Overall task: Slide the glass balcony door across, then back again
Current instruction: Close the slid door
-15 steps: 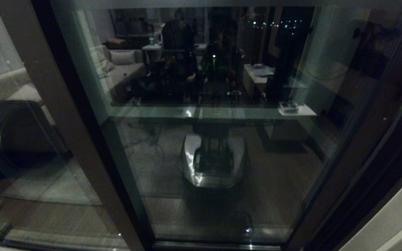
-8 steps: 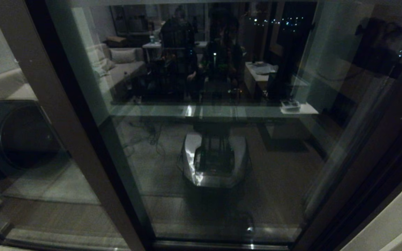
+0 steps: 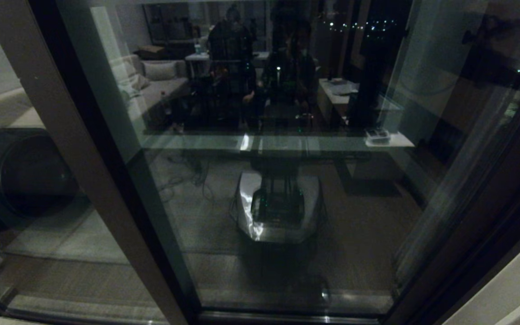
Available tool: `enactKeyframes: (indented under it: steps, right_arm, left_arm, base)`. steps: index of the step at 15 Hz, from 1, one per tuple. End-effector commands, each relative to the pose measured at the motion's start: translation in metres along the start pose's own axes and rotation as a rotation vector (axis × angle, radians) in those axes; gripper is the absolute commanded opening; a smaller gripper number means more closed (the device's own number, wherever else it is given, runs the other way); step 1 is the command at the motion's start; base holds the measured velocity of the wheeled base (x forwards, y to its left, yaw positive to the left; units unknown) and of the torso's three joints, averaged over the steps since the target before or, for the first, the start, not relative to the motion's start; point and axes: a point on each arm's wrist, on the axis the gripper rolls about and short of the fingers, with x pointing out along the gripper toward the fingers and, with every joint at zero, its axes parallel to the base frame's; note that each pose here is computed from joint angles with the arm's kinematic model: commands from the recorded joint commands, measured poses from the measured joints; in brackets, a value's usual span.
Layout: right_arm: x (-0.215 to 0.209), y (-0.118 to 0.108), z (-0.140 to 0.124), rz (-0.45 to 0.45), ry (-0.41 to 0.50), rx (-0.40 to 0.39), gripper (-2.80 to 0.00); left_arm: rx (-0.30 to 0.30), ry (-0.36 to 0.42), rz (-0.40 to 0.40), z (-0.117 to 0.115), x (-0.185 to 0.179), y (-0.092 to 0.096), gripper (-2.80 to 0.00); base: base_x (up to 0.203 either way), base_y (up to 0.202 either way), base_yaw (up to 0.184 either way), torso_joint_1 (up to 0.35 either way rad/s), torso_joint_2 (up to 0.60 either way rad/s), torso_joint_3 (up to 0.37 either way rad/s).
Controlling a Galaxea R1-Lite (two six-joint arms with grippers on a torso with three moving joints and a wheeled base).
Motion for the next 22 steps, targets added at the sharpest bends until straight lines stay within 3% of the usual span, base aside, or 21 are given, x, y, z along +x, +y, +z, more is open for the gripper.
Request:
enactKeyframes:
  steps: [1,9,22]
  right_arm:
    - [-0.023,-0.006,0.012,-0.001,-0.02,-0.003,-2.8]
    - [-0.001,0.005,-0.005,0.011,0.074,-0.027,-2.8]
    - [0.022,0.014,-0.01,-0.002,0.09,-0.026,-2.8]
  left_arm:
    - [0.0,-0.001,0.0,0.0,0.0,0.0,-2.8]
    - [0.0,-0.001,0.0,0.0,0.0,0.0,-2.8]
    - [0.0,-0.002,0.002,0.0,0.0,0.0,-2.8]
  base:
    - [0.0,0.0,0.0,0.0,0.0,0.0]
    - [0.0,0.0,0.0,0.0,0.0,0.0]
    - [0.0,0.0,0.0,0.0,0.0,0.0]
